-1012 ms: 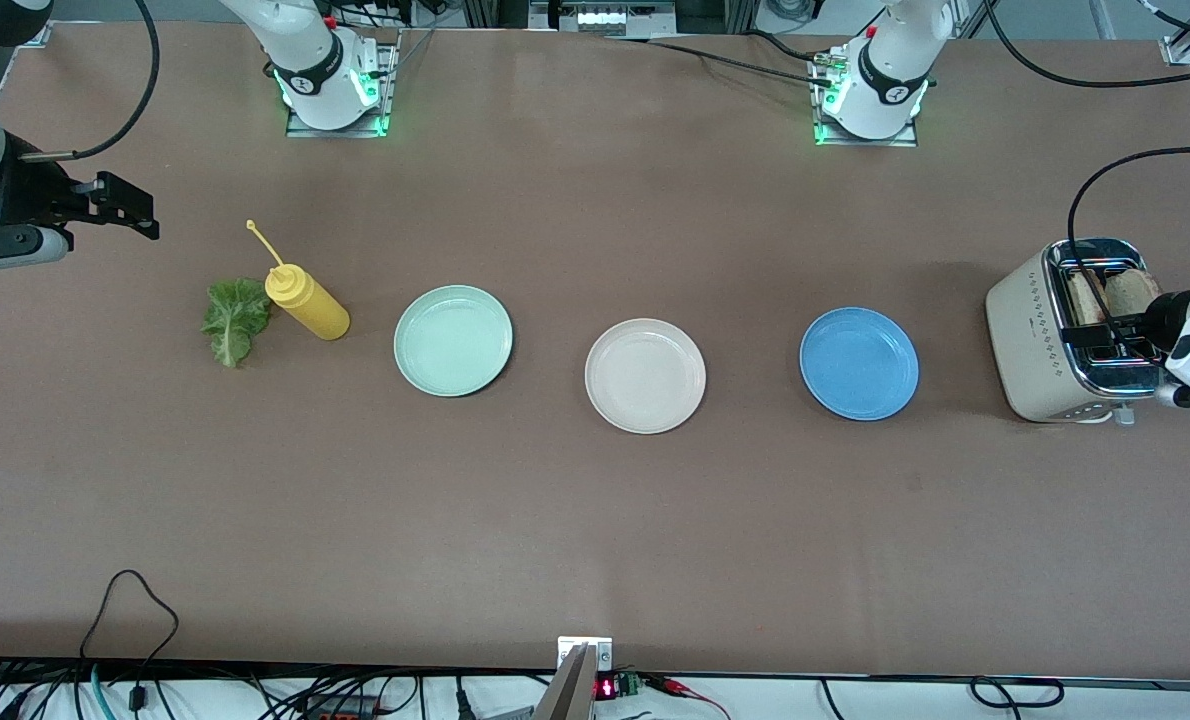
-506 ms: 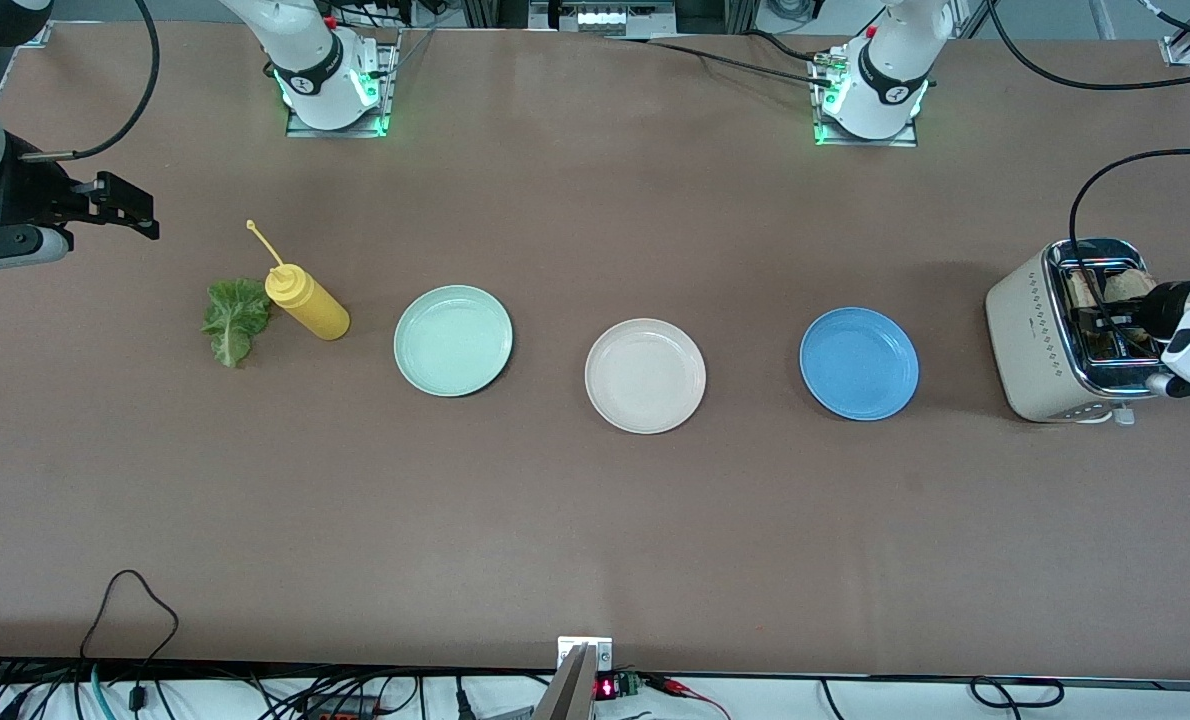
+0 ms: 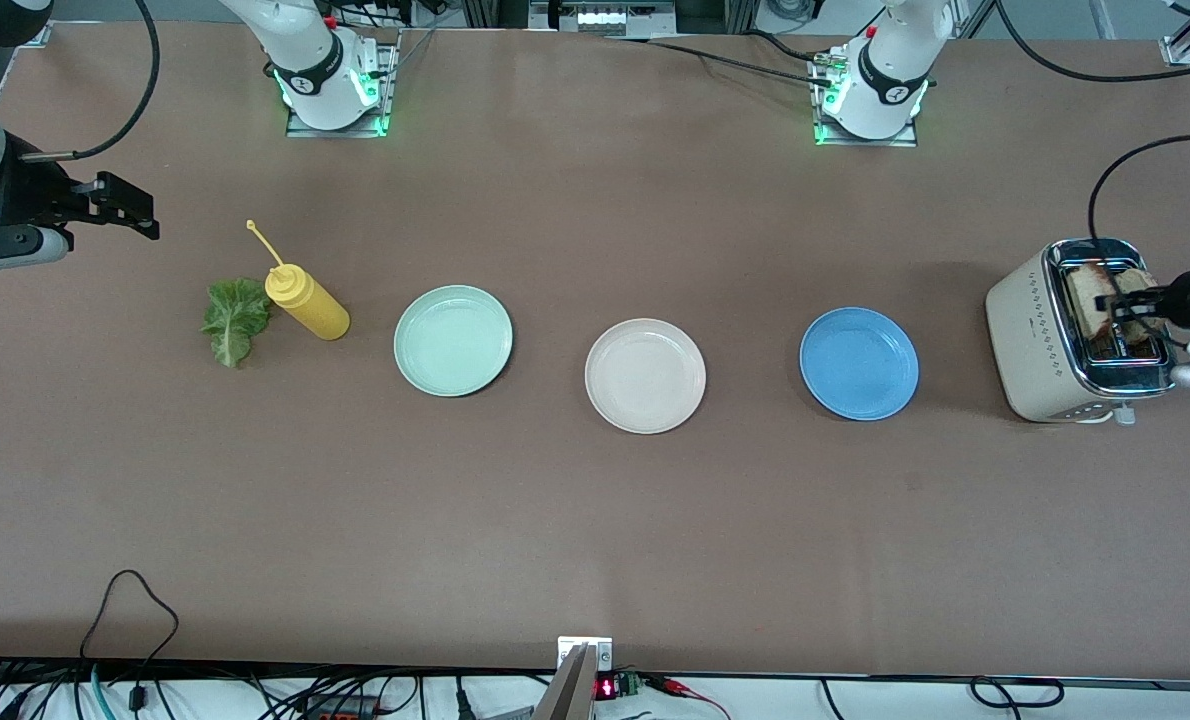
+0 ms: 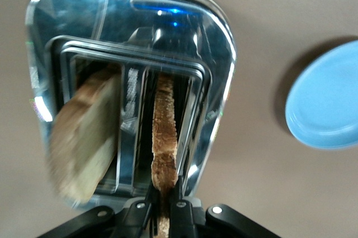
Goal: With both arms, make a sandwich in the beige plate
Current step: 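Lift the bread slice out of the toaster with the left gripper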
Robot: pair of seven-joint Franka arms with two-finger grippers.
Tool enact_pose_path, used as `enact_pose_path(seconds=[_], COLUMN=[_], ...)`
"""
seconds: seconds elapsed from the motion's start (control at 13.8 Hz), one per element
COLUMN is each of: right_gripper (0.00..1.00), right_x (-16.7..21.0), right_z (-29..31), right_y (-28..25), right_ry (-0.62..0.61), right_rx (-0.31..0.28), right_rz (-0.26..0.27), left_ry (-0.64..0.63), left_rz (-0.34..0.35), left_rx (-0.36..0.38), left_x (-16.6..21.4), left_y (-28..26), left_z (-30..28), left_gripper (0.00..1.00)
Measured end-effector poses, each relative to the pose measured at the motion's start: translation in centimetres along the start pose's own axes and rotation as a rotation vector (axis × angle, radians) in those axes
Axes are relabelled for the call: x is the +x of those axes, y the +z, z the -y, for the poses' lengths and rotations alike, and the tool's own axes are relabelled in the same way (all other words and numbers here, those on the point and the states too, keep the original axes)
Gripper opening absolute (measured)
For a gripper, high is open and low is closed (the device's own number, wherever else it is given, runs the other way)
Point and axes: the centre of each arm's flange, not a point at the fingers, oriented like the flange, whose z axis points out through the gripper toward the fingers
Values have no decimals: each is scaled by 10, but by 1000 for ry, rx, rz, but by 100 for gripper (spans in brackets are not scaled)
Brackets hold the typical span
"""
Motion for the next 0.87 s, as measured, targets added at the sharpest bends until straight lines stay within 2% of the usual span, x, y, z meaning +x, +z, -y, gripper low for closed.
enact_pose_path(seconds=[0.22, 0.43, 0.65, 0.79, 0.87], right_gripper=[100, 100, 100, 100, 100], right_x=[0, 0, 0, 0, 0], right_z=[0, 0, 0, 0, 0], right_y=[0, 0, 0, 1, 1], right_ry=[0, 0, 0, 0, 0], right_rx=[0, 0, 0, 0, 0], right_rz=[0, 0, 1, 2, 2], left_ry=[63, 233, 418, 528, 567], left_rz=[-35, -105, -136, -94, -54], left_rx=[4, 25, 34, -15, -64], left_x=[-34, -58, -69, -73, -70], left_y=[-73, -126, -143, -126, -108], left_z=[3, -32, -128, -205, -238], left_gripper=[9, 9, 9, 9, 9])
